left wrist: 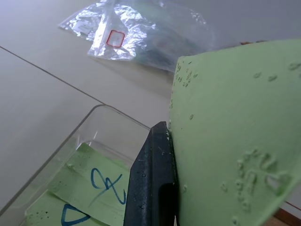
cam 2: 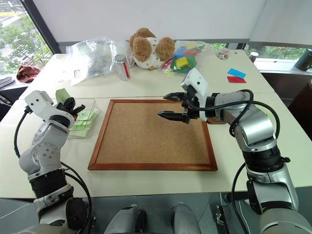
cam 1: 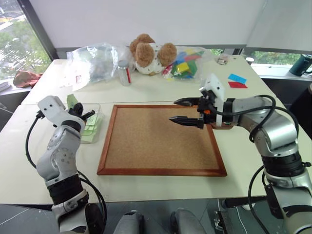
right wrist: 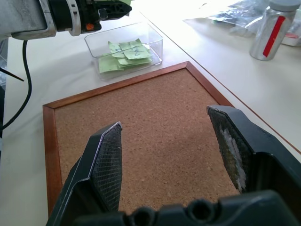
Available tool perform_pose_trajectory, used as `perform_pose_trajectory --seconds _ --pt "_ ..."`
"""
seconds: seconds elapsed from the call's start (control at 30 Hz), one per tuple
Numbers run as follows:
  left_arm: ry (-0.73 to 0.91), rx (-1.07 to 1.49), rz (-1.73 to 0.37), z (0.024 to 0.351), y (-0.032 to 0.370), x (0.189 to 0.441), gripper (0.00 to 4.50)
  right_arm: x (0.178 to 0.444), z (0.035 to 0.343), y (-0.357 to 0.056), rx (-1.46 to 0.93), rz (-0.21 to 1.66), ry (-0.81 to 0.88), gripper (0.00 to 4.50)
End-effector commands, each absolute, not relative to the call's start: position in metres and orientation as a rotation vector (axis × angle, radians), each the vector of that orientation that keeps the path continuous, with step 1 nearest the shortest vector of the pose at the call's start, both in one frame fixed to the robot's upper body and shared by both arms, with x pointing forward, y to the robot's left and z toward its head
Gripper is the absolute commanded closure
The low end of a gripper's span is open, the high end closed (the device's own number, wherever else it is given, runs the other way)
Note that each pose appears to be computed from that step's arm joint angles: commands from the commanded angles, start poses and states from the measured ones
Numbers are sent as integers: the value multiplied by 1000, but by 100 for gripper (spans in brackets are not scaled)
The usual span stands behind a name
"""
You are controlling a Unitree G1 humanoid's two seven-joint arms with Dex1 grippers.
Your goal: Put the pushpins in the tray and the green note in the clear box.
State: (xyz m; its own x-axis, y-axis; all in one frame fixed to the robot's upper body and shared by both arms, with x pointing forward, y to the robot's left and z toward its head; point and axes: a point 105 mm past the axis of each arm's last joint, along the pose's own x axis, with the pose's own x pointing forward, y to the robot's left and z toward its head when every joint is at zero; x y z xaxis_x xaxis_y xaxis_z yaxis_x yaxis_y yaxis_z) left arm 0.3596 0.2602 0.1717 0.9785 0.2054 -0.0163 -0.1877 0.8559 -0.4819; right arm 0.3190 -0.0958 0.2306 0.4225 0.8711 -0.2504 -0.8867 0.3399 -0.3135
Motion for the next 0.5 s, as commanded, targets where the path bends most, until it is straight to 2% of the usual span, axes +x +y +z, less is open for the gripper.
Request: perform_pose_trajectory --seconds 0.03,0.07,0.3,0.5 --pt "-31 -454 228 178 262 361 398 314 238 -93 -471 1146 -5 130" --pt "-18 -440 246 176 264 361 363 313 238 -93 -471 1145 -5 130" --pt "-1 -339 278 177 269 362 2 313 236 -94 -473 1136 -5 130" --pt "-71 -294 212 197 258 365 2 314 236 -94 -477 1129 -10 130"
